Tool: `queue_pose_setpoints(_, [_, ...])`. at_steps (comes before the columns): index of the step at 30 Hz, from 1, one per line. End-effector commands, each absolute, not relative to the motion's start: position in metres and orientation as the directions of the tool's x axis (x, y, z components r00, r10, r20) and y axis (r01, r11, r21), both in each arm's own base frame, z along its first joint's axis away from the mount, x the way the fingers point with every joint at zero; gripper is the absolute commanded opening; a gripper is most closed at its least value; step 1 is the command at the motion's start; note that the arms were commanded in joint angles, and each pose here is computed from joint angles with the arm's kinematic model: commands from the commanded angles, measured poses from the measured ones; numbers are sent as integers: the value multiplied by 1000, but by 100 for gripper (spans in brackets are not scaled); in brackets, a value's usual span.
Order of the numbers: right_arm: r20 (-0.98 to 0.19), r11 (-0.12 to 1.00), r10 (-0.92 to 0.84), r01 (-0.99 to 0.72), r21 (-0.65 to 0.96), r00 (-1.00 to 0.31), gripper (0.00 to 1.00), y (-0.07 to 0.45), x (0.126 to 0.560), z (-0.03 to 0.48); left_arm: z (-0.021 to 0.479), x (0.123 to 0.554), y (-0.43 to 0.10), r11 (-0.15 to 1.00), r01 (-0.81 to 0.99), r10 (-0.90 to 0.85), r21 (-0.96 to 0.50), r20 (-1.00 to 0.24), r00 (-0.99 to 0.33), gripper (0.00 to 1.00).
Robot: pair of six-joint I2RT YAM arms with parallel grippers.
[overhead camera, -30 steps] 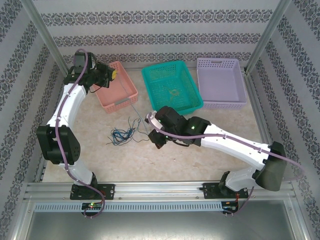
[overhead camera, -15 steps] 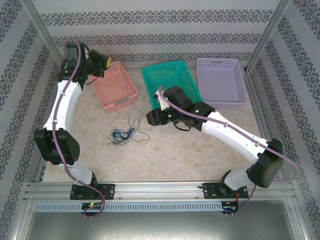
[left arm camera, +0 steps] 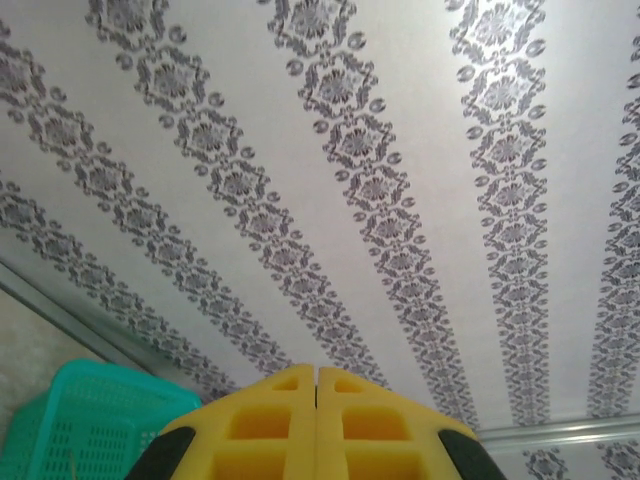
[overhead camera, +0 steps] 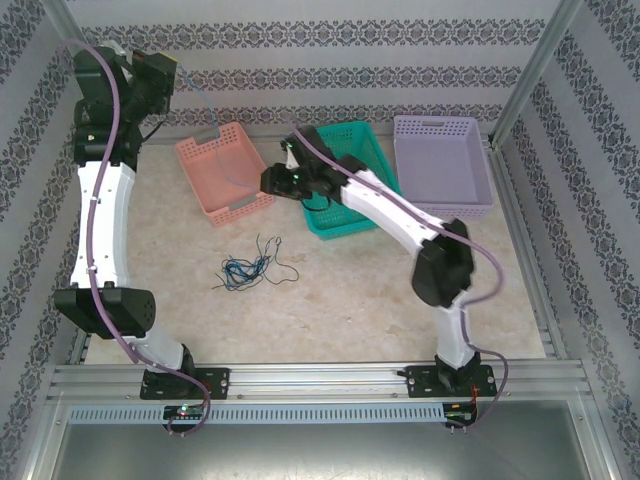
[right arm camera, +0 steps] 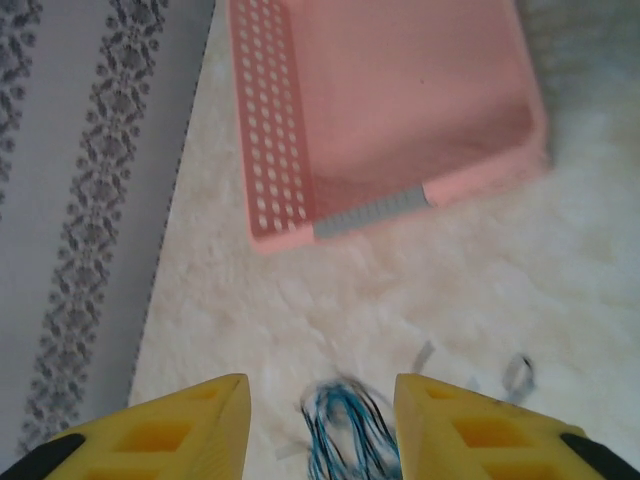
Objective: Untangle the cables
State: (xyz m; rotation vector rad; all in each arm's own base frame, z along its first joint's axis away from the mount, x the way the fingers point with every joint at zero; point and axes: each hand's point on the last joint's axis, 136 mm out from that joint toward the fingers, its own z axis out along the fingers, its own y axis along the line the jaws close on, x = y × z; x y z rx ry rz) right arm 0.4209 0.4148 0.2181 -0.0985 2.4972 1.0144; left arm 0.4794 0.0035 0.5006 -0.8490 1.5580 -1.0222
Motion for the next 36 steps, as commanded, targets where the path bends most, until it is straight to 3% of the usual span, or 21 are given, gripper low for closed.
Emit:
queue_pose_setpoints(1, [-352,737,130,-147,659,-927,42,434,440,196,533,468,21,462,44,-880,-886,-464,-96,0])
queue_pose_setpoints(9, [-354,725,150,-140,674,-923,38,470,476,143,512,460,30,509,-1,-859,-861,-508,-59,0])
queue_pose_setpoints(16, [-393,761,82,-198,618,-916,34,480,463,138,488,467,32,568,-26,-822,-822,-566,-68,0])
queue_pose_setpoints(20, [-456,788,62,-237,568,-888,31,467,438,175,442,499,23,576,-70,-810,-814,-557,-184,0])
queue_pose_setpoints(30, [-524,761,141,-246,600,-840,36,379,372,269,308,552,-12,695,-152,-684,-703,-582,-440,0])
queue_pose_setpoints(36, [-513,756,169,-223,616,-841,43,327,340,282,278,564,-8,714,-193,-676,-673,-592,-439,0])
